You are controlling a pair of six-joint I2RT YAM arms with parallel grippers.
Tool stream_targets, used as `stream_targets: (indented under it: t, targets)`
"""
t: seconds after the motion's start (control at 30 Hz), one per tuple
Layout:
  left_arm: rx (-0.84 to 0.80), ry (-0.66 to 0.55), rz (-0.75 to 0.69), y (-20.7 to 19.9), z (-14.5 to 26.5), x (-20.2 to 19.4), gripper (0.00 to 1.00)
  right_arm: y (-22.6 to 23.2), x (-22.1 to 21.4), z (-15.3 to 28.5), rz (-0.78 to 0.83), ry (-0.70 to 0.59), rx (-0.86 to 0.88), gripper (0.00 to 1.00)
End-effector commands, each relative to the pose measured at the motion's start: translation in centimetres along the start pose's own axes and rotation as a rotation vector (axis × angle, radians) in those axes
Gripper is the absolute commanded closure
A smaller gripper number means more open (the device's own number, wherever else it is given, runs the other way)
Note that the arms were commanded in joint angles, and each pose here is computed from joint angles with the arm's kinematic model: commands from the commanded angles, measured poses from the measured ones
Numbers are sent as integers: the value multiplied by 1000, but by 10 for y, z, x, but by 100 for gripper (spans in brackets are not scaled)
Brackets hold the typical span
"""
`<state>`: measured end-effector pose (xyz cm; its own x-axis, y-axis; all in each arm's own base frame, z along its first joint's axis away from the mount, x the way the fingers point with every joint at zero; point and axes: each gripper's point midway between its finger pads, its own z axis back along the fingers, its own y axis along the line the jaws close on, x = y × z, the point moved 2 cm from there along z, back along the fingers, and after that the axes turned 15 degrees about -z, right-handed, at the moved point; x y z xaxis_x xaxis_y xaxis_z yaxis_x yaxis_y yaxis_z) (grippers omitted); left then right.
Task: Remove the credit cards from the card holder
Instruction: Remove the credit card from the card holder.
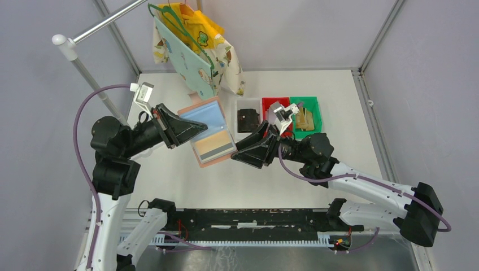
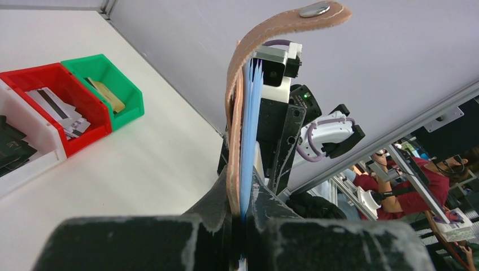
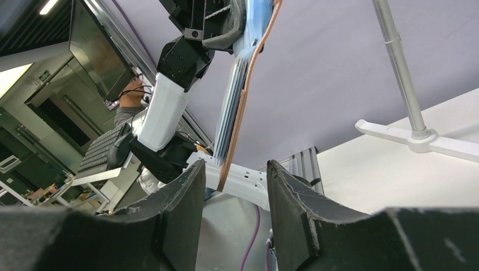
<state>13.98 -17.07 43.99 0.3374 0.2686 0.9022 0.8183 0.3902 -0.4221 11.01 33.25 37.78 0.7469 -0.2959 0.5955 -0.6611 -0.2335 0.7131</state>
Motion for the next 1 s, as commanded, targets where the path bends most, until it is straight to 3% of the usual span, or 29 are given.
stream_targets:
  t: [0.0, 0.27, 0.5, 0.97]
  targets:
    - [-51, -38, -22, -19, 3, 18, 98, 19, 12, -2, 48, -40, 65, 52]
    - [-55, -41, -25, -22, 3, 22, 98, 12, 18, -8, 23, -71, 48, 53]
    - [-58, -38, -32, -22, 3, 22, 98, 1, 28, 1, -52, -186, 41, 53]
    - [-60, -43, -34, -23, 2, 24, 98, 17, 13, 4, 21, -73, 161, 54]
